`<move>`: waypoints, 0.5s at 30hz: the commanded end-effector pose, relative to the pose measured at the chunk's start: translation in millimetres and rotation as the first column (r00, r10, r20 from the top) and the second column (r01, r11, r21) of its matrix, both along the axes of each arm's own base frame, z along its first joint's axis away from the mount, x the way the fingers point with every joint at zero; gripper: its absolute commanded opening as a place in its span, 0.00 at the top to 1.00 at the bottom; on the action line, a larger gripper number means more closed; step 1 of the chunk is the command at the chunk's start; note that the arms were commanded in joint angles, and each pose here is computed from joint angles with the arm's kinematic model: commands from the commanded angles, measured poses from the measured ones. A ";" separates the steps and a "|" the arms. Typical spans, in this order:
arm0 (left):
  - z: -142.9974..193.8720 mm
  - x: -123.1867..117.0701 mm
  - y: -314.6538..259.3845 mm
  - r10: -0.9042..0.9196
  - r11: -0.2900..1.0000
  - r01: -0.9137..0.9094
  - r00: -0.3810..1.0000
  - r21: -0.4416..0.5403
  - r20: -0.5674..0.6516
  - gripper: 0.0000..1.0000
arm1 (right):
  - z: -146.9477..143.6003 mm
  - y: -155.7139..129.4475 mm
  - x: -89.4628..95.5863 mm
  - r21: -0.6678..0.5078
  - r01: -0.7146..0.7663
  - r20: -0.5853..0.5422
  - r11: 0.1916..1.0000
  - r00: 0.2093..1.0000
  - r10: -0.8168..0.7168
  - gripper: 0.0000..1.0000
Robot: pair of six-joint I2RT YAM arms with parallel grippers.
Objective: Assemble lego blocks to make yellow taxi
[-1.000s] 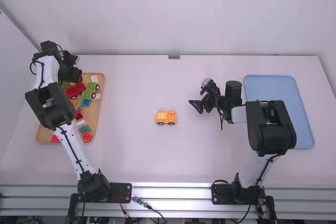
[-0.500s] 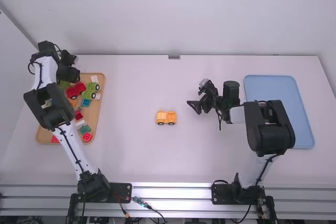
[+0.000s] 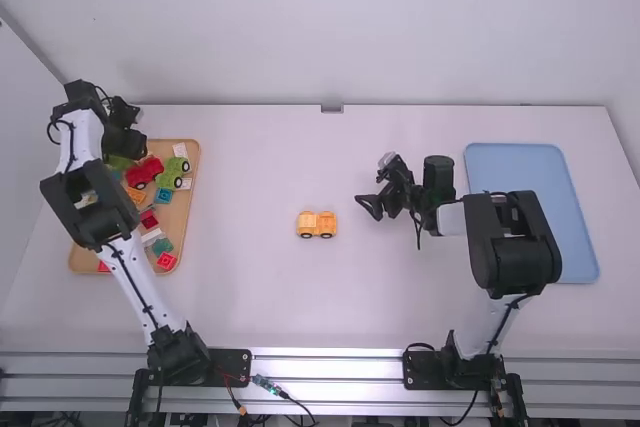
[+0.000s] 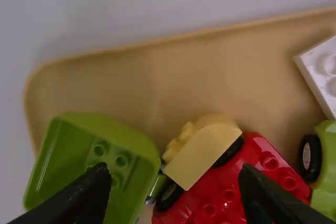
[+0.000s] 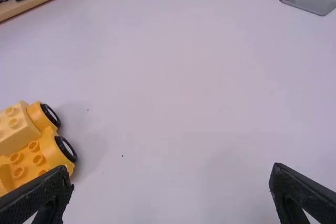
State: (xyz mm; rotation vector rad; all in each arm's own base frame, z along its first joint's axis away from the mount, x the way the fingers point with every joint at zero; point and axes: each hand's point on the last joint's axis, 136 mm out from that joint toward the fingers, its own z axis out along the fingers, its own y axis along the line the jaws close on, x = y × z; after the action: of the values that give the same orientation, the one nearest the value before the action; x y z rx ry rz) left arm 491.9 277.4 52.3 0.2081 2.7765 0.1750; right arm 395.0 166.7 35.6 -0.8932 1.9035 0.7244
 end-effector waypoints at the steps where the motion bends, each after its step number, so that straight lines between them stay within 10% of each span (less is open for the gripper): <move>1: -10.0 -1.9 -4.4 -0.034 0.999 0.034 0.999 -0.011 -0.019 0.35 | 4.1 1.4 -0.6 0.002 -0.005 0.009 1.000 1.000 0.005 0.01; 15: -44.2 -9.2 7.7 -0.052 0.996 0.056 0.997 0.075 -0.060 0.37 | 4.9 1.8 -1.0 0.006 -0.010 0.011 1.000 1.000 0.010 0.01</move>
State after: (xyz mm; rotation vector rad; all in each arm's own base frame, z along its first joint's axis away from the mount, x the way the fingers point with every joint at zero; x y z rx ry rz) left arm 493.1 289.2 25.5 0.2878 2.7678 0.2846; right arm 394.9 166.9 35.7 -0.8943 1.9022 0.7250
